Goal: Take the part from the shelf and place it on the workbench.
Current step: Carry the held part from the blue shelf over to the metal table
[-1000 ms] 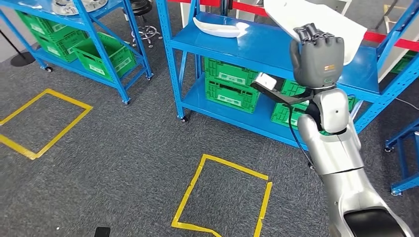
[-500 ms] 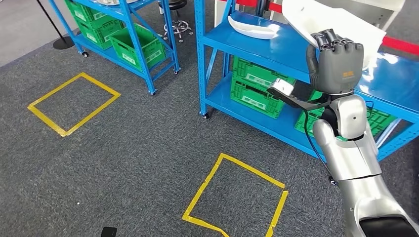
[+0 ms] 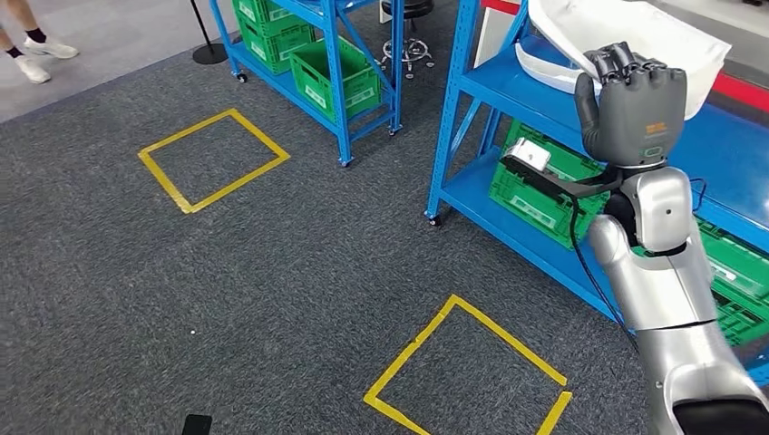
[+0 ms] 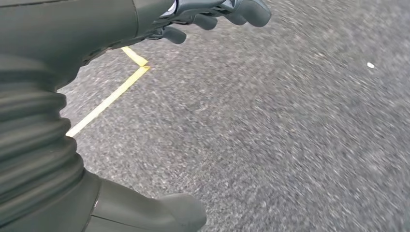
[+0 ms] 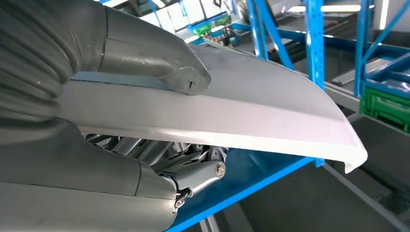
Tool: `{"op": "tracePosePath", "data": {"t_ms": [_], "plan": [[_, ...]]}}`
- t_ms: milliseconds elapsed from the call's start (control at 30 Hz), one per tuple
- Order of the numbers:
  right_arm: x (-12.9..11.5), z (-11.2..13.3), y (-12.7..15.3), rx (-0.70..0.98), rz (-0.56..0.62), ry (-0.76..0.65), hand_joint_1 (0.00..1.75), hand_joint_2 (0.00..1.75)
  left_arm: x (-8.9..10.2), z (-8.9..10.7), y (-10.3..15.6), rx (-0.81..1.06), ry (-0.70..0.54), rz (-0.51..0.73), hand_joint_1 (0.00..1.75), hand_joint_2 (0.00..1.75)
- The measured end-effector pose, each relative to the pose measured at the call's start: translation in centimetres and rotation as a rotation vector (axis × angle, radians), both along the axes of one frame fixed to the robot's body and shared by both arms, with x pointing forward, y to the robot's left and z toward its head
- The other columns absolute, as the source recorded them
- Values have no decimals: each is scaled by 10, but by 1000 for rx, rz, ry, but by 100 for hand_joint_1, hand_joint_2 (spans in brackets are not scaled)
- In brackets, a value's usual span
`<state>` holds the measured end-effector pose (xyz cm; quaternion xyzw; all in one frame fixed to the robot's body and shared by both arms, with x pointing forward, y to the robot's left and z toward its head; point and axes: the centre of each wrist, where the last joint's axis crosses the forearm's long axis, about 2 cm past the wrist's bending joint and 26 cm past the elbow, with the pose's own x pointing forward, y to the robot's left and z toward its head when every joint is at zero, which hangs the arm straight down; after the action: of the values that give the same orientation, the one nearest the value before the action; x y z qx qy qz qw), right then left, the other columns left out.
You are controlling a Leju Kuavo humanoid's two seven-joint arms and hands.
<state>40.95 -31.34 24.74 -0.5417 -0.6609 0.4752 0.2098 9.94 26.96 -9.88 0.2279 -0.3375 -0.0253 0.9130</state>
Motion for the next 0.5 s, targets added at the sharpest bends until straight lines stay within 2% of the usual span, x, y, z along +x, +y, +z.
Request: {"op": "tracePosePath", "data": {"t_ms": [133, 500], "plan": [[2, 4, 10, 12, 3, -16, 175, 175, -5, -1, 1, -1, 10, 2, 0, 175], [11, 22, 37, 26, 39, -49, 175, 175, -4, -1, 1, -2, -2, 12, 0, 175]]}}
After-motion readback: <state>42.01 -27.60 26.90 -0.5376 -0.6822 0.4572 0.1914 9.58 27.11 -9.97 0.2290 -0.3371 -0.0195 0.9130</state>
